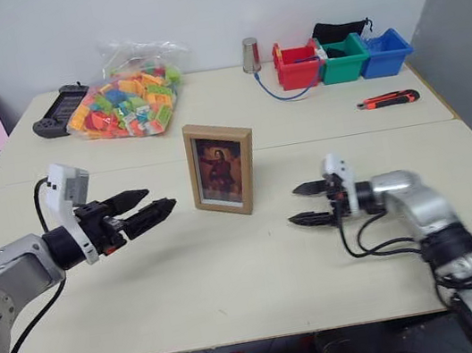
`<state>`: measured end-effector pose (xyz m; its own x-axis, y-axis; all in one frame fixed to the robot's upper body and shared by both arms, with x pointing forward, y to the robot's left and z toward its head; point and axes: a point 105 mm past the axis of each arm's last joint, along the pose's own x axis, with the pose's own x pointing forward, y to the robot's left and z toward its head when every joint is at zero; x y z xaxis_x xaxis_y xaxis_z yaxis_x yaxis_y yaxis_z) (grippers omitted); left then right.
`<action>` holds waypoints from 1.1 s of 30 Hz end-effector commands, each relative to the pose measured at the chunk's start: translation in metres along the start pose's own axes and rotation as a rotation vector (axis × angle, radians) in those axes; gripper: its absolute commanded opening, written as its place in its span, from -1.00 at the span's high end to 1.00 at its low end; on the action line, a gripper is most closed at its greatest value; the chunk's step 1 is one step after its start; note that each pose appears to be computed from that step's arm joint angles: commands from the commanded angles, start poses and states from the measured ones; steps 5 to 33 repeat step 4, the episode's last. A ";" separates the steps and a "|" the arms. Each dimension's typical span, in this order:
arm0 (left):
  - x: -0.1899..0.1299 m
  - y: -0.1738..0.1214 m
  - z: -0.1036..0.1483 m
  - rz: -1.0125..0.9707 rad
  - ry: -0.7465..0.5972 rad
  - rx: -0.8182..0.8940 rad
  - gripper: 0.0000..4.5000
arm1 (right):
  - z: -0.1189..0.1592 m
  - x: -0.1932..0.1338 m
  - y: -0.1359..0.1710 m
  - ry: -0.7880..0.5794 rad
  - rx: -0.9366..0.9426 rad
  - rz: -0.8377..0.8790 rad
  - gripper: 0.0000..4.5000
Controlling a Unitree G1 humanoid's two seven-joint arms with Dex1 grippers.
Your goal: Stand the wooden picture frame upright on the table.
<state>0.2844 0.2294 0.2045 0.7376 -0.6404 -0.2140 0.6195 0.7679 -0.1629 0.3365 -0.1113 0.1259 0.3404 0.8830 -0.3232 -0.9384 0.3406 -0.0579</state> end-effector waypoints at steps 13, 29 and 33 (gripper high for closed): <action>-0.014 0.016 0.011 0.074 -0.037 0.077 -1.00 | 0.066 -0.033 0.028 -0.090 -0.037 -0.104 -0.98; -0.014 0.016 0.011 0.074 -0.037 0.077 -1.00 | 0.066 -0.033 0.028 -0.090 -0.037 -0.104 -0.98; -0.014 0.016 0.011 0.074 -0.037 0.077 -1.00 | 0.066 -0.033 0.028 -0.090 -0.037 -0.104 -0.98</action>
